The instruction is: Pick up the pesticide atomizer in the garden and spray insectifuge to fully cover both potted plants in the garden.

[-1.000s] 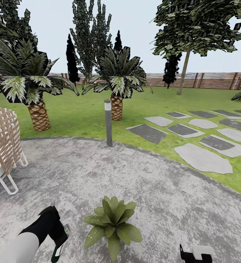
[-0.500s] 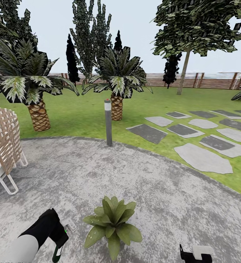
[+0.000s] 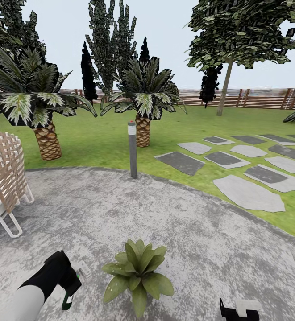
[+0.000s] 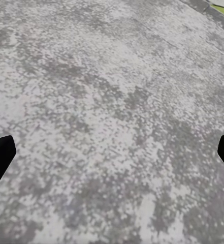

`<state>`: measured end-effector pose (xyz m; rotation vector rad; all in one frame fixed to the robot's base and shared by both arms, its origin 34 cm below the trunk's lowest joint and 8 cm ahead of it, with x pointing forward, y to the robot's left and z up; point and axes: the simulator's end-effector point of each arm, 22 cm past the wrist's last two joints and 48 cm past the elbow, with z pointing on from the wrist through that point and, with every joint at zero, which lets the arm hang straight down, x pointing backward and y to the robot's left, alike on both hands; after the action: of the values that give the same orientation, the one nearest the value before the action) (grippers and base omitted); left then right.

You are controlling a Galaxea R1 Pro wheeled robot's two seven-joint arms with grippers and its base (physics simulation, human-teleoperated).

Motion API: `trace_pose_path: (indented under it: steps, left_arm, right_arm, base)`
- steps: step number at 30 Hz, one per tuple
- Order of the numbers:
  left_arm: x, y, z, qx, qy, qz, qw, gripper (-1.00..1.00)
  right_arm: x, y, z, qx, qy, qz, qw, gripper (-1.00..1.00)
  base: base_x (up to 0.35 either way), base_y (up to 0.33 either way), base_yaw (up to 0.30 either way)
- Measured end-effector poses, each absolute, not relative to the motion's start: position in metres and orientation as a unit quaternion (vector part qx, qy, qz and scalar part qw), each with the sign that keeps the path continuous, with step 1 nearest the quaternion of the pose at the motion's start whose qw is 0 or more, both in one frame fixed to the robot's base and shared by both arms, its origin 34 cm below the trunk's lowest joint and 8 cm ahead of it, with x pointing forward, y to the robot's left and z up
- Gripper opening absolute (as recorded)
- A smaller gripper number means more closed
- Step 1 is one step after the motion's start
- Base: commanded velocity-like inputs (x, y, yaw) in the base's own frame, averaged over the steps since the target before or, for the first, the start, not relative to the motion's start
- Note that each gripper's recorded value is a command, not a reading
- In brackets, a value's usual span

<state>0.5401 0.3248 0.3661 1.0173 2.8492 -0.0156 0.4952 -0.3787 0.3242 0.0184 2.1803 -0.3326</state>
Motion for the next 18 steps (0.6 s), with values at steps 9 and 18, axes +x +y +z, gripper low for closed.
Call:
trace_pose_path:
  steps: [9, 18]
  left_arm:
    - [0.559, 0.34, 0.378, 0.339, 0.937, 0.032, 0.08, -1.0]
    - [0.563, 0.336, 0.377, 0.336, 0.937, 0.039, 0.089, -1.0]
  right_arm:
    - [0.495, -0.378, 0.324, 0.007, 0.882, -0.134, 0.451, 1.0]
    - [0.495, -0.378, 0.324, 0.007, 0.882, -0.133, 0.451, 1.0]
  base:
    - [0.0, 0.0, 0.0]
    - [0.0, 0.0, 0.0]
